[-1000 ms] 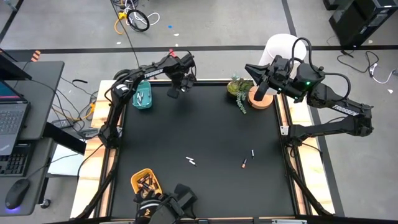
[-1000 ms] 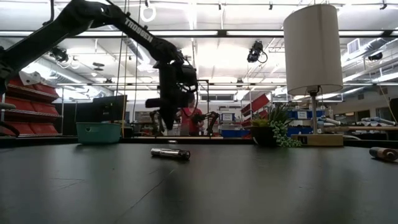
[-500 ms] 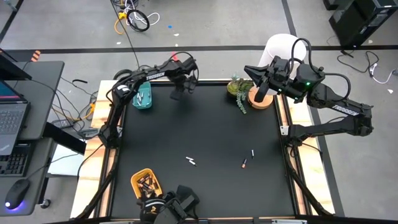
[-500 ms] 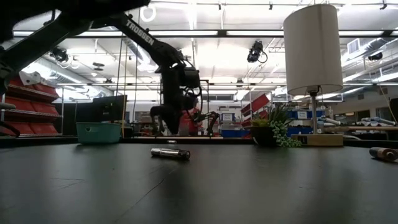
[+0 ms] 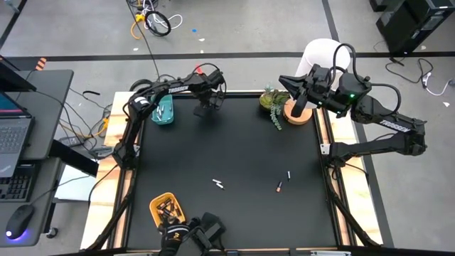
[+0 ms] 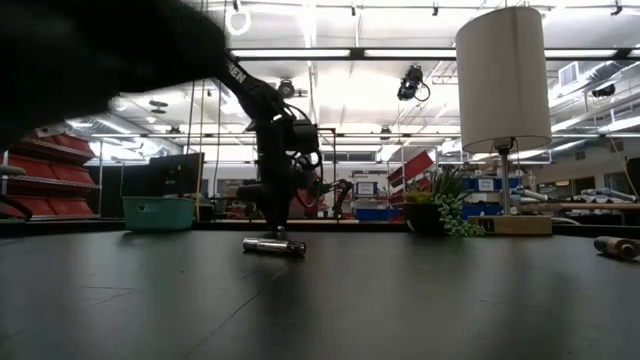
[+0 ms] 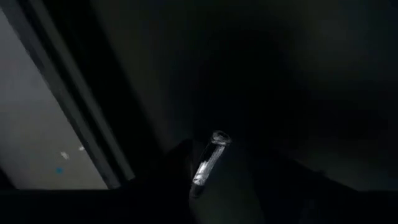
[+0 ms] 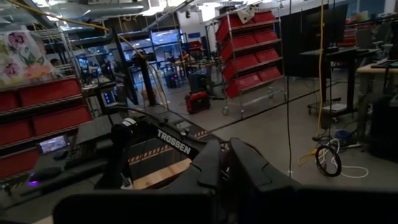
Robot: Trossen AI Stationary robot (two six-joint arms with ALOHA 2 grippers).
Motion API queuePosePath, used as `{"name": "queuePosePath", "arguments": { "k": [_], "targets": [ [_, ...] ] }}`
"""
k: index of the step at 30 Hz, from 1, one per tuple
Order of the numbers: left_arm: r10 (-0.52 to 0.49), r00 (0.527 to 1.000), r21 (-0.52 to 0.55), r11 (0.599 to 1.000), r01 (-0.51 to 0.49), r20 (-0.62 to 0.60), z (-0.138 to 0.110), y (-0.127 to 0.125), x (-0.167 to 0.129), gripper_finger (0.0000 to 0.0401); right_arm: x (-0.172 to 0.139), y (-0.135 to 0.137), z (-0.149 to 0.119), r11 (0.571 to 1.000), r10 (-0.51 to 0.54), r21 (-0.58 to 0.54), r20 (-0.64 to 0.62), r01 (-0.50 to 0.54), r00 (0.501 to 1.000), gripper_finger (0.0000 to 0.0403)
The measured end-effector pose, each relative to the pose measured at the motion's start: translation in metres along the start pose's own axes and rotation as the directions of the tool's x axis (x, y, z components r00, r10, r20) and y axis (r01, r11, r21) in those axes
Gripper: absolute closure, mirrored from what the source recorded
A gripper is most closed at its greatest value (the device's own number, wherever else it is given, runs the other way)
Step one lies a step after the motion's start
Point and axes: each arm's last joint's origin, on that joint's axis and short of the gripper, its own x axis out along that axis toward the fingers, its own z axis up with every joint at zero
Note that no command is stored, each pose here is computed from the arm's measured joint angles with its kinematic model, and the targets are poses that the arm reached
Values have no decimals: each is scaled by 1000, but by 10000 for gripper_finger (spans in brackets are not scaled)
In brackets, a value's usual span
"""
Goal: Sort batteries
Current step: Put the silver battery into the blue bin
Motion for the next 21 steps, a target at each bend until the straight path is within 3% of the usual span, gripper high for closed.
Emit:
{"name": "queuePosePath", "arguments": {
  "k": [6,12,21],
  "targets": [
    [-55,998,-20,998,55,-18,0,-5,11,269,0,0,0,1000,0,21,1,0,1000,380],
    [-66,997,-92,994,63,-31,2,-7,10,372,0,0,0,1000,0,21,3,0,1000,380],
    [-47,998,-80,996,43,-44,5,-7,11,376,0,0,1,1000,1,23,10,-1,1000,380]
  ]
}}
